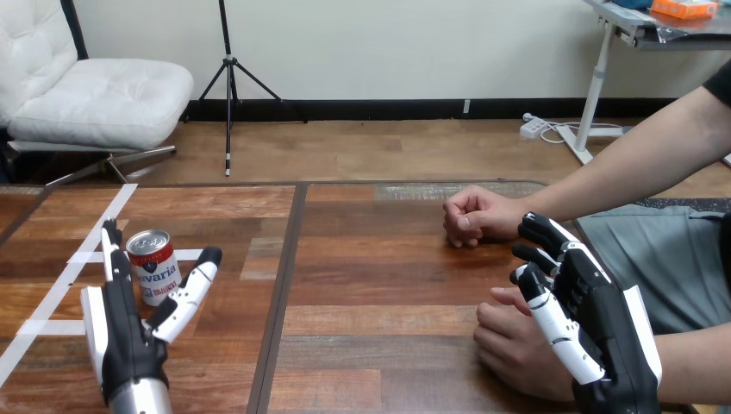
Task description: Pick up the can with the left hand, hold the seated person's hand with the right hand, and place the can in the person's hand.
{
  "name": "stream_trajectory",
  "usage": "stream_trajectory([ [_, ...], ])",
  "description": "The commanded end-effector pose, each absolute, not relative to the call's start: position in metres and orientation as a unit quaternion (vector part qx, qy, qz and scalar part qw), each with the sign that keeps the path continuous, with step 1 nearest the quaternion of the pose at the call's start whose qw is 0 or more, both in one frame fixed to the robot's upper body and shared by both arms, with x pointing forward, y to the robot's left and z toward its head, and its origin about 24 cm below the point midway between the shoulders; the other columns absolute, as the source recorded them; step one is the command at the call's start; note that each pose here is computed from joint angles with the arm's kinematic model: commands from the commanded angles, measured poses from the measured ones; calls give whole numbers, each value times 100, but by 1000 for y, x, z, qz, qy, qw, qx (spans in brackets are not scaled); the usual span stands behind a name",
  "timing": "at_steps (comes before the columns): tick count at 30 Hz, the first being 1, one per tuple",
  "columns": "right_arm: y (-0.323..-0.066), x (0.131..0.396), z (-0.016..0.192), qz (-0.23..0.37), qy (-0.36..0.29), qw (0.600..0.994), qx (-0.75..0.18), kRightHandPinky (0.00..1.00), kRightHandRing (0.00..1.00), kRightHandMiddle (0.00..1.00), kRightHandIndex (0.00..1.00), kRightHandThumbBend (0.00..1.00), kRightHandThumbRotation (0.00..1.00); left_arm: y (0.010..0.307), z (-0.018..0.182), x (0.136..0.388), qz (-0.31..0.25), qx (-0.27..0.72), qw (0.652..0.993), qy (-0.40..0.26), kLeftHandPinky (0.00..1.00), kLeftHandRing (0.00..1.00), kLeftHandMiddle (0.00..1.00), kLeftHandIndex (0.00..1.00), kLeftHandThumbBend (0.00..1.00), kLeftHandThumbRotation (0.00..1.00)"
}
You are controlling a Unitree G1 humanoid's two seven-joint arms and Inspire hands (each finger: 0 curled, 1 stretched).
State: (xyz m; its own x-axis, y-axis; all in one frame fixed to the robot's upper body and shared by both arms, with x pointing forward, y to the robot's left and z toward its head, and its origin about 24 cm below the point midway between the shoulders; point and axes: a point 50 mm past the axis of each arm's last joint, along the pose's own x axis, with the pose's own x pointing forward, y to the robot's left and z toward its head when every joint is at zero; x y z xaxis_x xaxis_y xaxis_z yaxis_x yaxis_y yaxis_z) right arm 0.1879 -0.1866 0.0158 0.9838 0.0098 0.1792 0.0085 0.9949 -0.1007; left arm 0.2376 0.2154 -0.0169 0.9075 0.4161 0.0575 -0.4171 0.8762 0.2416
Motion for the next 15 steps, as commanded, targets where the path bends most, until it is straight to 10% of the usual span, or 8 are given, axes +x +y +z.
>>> stream_trajectory([
  [1, -185, 202, 35, 6, -145, 988, -61, 74, 83, 87, 85, 54, 61, 217, 4, 261, 215, 140, 966, -42, 100, 100, 100, 100, 69, 36],
  [15, -185, 202, 35, 6, -143, 988, -56, 75, 84, 88, 85, 55, 62, 217, 10, 269, 235, 147, 959, -53, 99, 100, 100, 100, 63, 23],
])
